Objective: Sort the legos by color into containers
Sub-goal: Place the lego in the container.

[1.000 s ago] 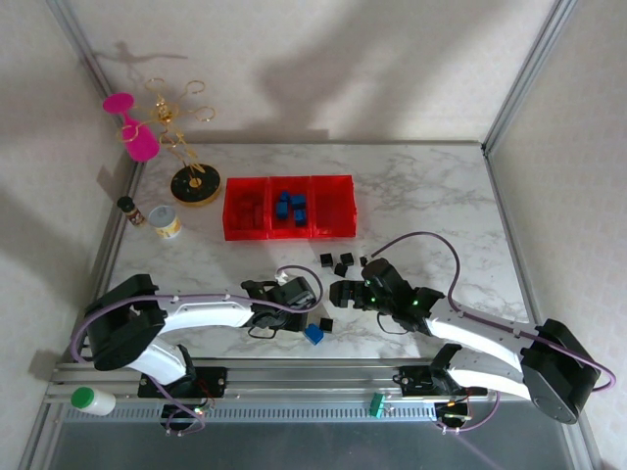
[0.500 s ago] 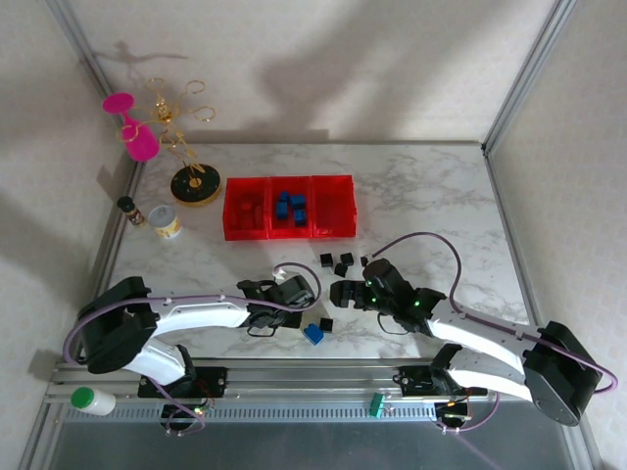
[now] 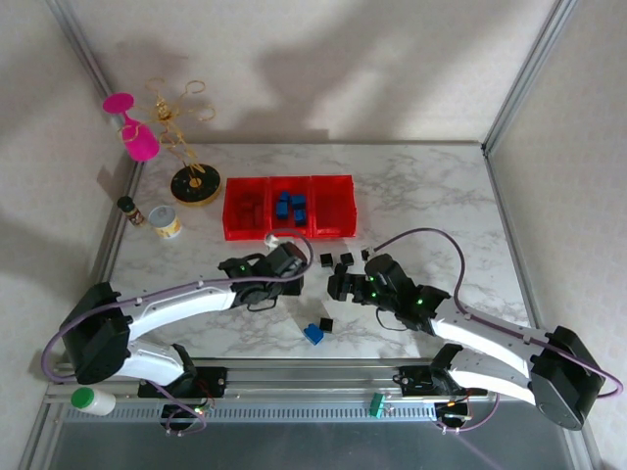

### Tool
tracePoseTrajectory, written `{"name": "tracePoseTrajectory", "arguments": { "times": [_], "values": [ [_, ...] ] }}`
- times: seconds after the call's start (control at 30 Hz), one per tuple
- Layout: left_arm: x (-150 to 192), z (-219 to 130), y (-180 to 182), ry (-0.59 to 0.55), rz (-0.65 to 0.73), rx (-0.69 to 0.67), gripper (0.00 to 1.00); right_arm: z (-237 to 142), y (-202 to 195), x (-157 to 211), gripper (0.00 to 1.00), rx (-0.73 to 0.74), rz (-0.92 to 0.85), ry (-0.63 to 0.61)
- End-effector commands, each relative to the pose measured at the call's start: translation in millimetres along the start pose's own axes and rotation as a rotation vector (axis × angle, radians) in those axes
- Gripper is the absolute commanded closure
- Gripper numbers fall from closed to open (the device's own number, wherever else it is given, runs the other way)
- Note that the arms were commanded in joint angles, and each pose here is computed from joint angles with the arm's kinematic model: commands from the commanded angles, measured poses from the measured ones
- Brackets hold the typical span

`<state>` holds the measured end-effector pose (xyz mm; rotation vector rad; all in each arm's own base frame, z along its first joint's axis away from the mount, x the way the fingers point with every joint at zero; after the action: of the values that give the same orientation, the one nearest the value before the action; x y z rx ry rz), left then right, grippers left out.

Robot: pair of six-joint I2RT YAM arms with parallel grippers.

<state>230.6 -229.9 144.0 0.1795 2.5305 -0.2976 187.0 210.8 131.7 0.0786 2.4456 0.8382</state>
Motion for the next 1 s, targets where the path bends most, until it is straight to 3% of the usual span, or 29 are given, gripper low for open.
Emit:
{"name": "tracePoseTrajectory", "arguments": {
  "times": [0.0, 0.27, 0.43, 0.77, 0.97],
  "values": [
    [-38, -8, 12, -0.081, 0.011, -0.040, 0.76, -5, 12, -22, 0.01, -0.019, 0.035, -0.074],
    [-115, 22, 27, -0.175, -0.045, -0.119, 0.78, 2, 14, -42, 0.01, -0.023, 0.073, -0.126],
    [-148, 55, 39, -0.163, -0.045, -0.198, 0.78, 6, 16, -51, 0.01, -0.022, 0.067, -0.135],
    [-185, 129, 63, -0.116, -0.044, -0.285, 0.77, 11, 9, -54, 0.01, -0.014, 0.075, -0.126],
    [-193, 147, 71, -0.085, -0.008, -0.353, 0.63, 8, 7, -55, 0.01, -0.007, 0.071, -0.131]
  ]
}}
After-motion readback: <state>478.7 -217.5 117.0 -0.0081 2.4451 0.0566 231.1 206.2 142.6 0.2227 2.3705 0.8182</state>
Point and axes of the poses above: each hand's point on the last joint's axis, 136 mm out from that joint toward the fingers, its own z axis out along the fingers, its own y axis along the line the jaws close on, x = y × z, the point moved 4 cm from there along -z, back along the fingers, and after that the axes turned 8 degrees about z, right-handed, at the moved point
